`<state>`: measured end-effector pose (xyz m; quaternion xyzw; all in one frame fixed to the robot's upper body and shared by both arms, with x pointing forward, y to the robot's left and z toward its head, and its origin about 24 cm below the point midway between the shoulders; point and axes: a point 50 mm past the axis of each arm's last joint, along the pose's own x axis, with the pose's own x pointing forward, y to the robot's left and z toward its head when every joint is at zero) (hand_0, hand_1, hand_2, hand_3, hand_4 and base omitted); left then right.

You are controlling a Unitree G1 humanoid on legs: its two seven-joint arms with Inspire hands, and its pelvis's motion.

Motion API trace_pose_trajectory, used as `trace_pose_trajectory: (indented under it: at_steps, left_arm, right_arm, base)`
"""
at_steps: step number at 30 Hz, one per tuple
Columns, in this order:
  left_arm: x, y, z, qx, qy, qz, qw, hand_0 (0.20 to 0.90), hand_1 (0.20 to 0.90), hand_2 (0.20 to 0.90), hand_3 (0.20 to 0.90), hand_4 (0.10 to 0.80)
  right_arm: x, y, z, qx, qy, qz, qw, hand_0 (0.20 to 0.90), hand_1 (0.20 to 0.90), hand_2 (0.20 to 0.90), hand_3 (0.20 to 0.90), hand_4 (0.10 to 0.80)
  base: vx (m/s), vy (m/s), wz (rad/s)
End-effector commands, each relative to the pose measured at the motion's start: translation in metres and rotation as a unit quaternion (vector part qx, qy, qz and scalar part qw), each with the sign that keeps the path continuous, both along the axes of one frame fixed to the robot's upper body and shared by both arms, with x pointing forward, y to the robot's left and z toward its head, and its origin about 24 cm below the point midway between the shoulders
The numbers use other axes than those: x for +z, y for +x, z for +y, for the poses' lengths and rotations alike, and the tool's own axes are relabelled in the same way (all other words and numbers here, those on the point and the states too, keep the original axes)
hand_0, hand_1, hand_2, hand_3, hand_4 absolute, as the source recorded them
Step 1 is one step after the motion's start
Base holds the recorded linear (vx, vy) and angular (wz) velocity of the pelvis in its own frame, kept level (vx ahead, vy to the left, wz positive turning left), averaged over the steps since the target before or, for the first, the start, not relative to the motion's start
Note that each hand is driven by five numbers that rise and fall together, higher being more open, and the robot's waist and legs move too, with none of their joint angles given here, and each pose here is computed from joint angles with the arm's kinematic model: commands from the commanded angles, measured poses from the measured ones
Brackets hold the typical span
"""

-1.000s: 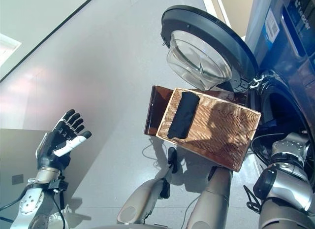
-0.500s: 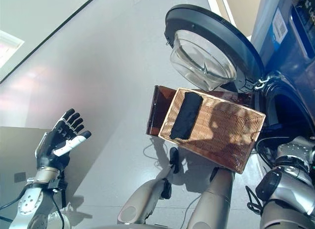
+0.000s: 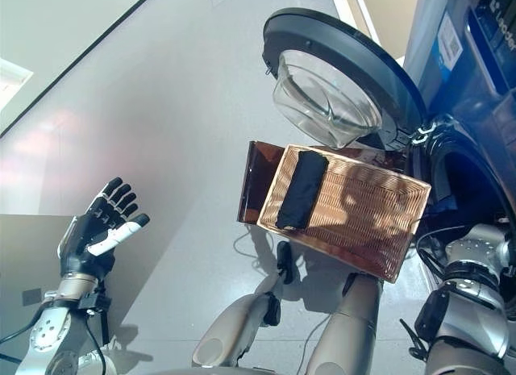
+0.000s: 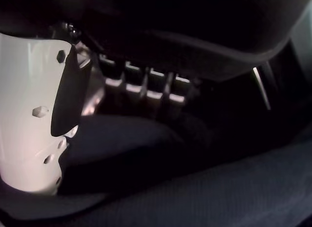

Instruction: Pick up the clothes and place them into the washing machine

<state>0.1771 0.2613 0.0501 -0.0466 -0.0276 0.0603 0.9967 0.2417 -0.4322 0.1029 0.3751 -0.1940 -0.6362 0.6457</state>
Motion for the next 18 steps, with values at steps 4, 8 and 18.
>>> trace_pose_trajectory:
  at_steps: [4,8,18]
  left_arm:
    - [0.025,-0.003,0.014,0.037,-0.007,-0.095,0.995,0.900,0.900,0.900,0.900,0.800]
    - [0.022,-0.005,0.013,0.036,-0.004,-0.093,0.995,0.900,0.900,0.900,0.900,0.800]
    - [0.018,-0.006,0.012,0.029,0.010,-0.084,0.996,0.900,0.900,0.900,0.900,0.800]
  right_arm:
    - [0.018,0.006,0.011,0.082,-0.173,0.059,0.980,0.900,0.900,0.900,0.900,0.800]
    - [0.009,0.014,0.026,0.130,-0.221,0.140,0.956,0.900,0.900,0.900,0.900,0.800]
    - [-0.034,0.012,0.033,0.190,-0.232,0.333,0.894,0.900,0.900,0.900,0.900,0.800]
  base:
    - [0.006,-0.005,0.01]
    - [-0.017,-0.003,-0.01]
    - [0.004,-0.010,0.02]
